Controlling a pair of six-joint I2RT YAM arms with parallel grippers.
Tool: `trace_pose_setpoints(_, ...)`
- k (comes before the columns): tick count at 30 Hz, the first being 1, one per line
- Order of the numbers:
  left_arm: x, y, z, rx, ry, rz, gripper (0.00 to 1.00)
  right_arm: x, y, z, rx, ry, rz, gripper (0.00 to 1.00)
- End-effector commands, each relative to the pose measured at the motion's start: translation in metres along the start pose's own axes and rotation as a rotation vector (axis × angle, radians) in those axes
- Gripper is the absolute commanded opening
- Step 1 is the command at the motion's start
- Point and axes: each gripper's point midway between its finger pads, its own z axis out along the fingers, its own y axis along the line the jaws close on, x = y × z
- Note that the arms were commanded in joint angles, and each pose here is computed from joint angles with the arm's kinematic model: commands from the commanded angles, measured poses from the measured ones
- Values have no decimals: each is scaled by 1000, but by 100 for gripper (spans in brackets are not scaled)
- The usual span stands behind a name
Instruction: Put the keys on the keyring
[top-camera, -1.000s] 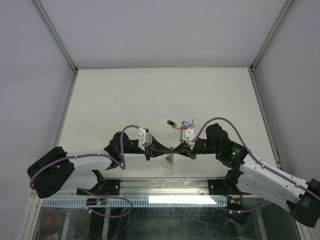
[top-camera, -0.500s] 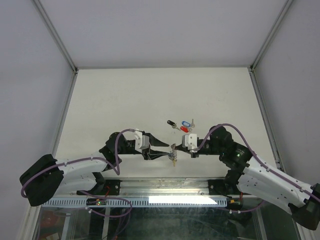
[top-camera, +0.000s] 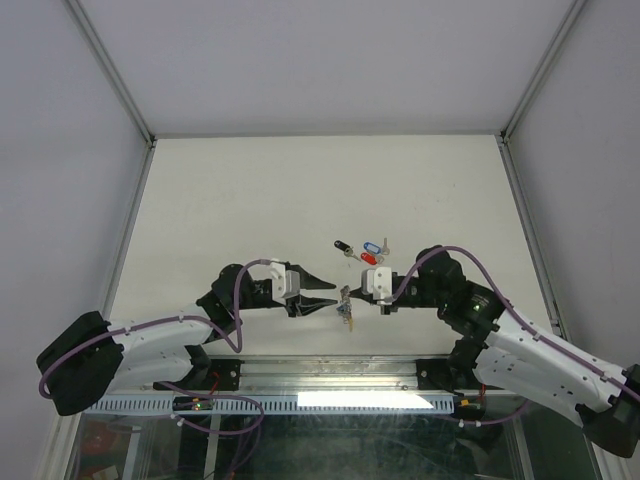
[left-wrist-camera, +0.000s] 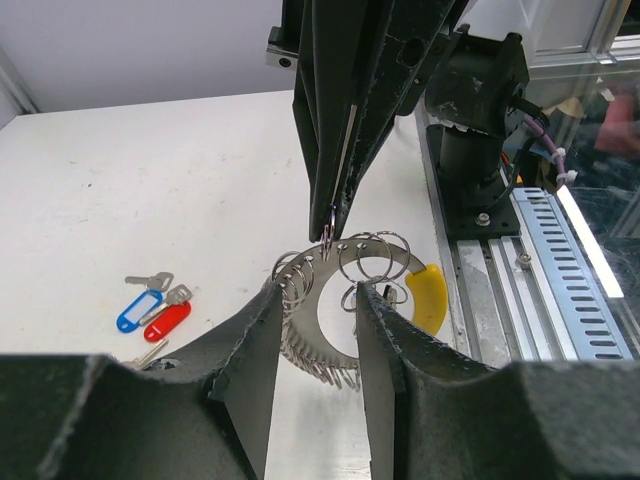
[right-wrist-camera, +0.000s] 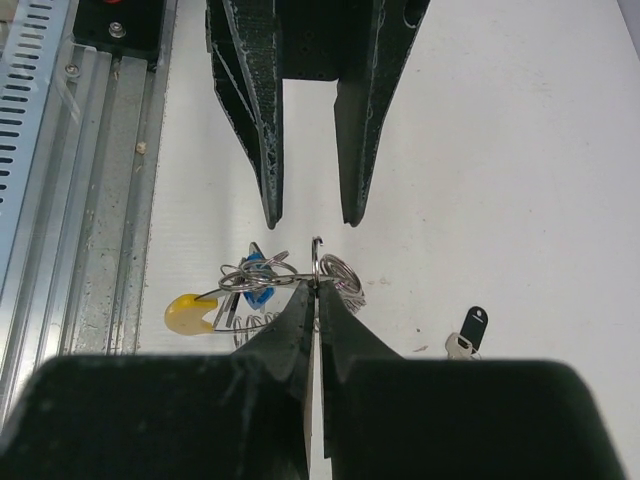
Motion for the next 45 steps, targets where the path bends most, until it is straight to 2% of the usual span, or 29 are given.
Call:
trace_pose_setpoints(1,-20,4,8,9,-51,49,34,-34,-17,-3,45,-76,-35,0)
trace_pose_setpoints(6,-22,13,8,-44,-50,25,34,-30,-17,-6,60,-47,6,0)
trace_pose_setpoints(11,-20,45,2,-261,-5,-130,38,-19,-9,-14,50,12,48,0)
trace_pose_setpoints(13,-19,44,0,-261,24,-145,38,-15,-6,-19,51,28,55,0)
trace_pose_setpoints(14,-17,72,-10,-468,18,-267,45,-15,-5,-21,55,29,55,0)
trace_pose_setpoints(18,-5,97,-22,-673,71,-431,50,-11,-1,-27,59,44,51,0)
trace_pose_setpoints(22,17,107,-13,-728,217,-506,54,-3,4,-30,39,87,54,0)
trace_pose_setpoints(28,62,116,12,-704,398,-619,57,6,10,-35,23,129,65,0)
trace_pose_setpoints(32,90,124,27,-688,475,-636,55,14,15,-35,6,158,81,0)
trace_pose_setpoints(36,108,138,36,-717,546,-619,48,18,17,-35,6,167,89,0)
trace_pose_setpoints(39,120,149,43,-719,600,-578,43,18,17,-34,4,166,94,0)
trace_pose_setpoints(45,141,173,45,-759,699,-459,40,17,17,-34,-3,165,100,0)
